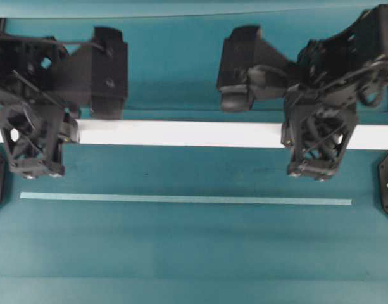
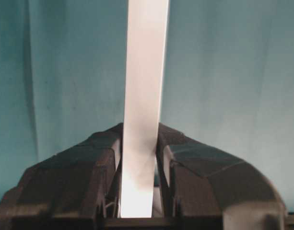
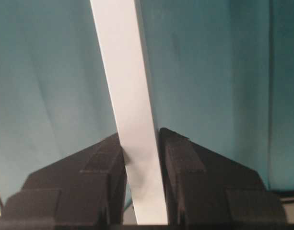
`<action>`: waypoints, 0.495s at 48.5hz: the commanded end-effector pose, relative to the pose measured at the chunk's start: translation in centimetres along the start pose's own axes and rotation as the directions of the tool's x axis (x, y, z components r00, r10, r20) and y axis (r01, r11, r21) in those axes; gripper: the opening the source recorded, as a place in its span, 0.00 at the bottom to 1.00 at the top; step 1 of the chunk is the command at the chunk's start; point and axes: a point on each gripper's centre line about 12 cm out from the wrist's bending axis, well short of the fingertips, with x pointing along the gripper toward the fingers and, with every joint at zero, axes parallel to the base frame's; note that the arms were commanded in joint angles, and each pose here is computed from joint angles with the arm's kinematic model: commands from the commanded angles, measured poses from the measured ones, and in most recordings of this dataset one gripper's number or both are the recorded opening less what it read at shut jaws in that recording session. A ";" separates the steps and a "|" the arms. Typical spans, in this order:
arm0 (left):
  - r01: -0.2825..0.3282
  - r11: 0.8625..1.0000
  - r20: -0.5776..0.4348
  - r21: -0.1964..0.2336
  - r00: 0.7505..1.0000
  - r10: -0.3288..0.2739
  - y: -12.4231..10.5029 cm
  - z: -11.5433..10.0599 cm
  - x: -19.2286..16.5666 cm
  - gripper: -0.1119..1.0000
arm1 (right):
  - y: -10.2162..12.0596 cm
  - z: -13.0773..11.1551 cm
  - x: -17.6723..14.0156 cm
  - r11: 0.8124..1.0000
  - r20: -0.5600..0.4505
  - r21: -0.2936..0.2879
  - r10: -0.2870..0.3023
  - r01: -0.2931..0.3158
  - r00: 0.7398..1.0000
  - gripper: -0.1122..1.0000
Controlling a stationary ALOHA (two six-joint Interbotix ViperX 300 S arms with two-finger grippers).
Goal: Lift a wooden board with both hands.
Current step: 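Hold the board raised level between both grippers, then lower the held board back down onto the table with both grippers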
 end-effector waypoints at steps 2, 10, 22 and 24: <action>-0.003 1.000 0.031 -0.002 1.000 0.003 0.0 0.0 0.7 0.25 | -0.3 0.0 1.1 1.000 -0.007 0.002 -0.003 0.003 1.000 0.29; -0.005 1.000 -0.020 -0.005 1.000 0.005 -0.1 -1.0 3.6 0.25 | -0.5 -0.6 4.2 1.000 -0.042 -0.003 -0.007 0.007 0.999 0.29; -0.006 1.000 -0.070 0.000 0.998 0.006 -0.2 -2.5 8.1 0.25 | -0.8 -1.5 8.7 1.000 -0.056 -0.013 -0.009 0.008 0.998 0.29; -0.006 1.000 -0.082 0.000 0.997 0.006 -0.2 -2.8 8.7 0.25 | -0.8 -1.7 9.5 1.000 -0.052 -0.019 -0.009 0.008 0.999 0.29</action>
